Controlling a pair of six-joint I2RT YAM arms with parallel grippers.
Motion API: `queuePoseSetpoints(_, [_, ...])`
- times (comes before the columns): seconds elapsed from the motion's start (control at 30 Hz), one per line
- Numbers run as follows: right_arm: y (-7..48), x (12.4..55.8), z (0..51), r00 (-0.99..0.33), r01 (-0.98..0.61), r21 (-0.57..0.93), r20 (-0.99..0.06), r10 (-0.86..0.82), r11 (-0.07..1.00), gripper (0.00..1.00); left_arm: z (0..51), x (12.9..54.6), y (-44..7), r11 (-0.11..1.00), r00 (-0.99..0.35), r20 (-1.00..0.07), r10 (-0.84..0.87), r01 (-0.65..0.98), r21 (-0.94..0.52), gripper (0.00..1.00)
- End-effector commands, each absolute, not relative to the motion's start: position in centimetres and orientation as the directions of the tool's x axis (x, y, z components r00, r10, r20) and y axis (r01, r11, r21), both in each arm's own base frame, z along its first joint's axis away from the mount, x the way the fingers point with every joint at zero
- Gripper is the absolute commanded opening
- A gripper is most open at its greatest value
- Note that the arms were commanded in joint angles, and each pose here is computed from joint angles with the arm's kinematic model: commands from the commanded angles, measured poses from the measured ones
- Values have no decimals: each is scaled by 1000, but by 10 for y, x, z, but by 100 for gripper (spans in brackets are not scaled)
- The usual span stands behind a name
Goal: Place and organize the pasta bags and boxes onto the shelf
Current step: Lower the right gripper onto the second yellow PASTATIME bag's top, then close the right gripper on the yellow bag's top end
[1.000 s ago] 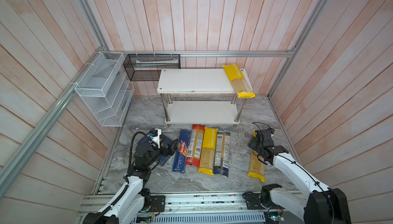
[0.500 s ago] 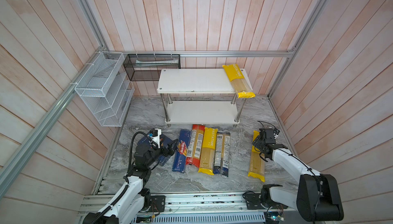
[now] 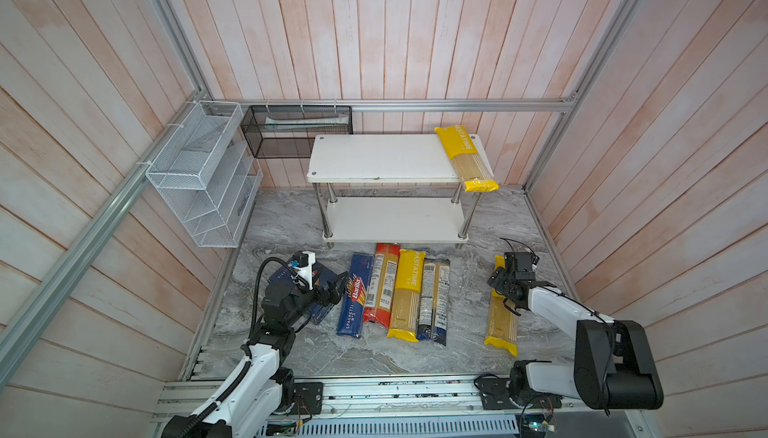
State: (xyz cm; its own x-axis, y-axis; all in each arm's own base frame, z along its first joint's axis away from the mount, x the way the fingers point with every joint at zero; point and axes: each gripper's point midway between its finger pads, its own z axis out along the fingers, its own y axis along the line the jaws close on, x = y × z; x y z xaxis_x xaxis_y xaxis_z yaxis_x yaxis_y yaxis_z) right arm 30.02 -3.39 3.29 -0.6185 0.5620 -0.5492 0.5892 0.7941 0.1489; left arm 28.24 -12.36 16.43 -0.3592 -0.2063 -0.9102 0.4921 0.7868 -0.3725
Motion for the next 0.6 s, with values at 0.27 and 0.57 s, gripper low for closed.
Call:
queuePoseSetpoints(0.27, [4, 292, 13, -715, 503, 269, -404, 571, 821, 79, 171, 281, -127, 779, -330, -923, -199, 518, -353, 100])
queuePoseSetpoints(0.57, [35, 286, 21, -740, 440, 381, -358, 569, 813, 76, 170, 282, -127, 779, -333, -922, -199, 517, -355, 100])
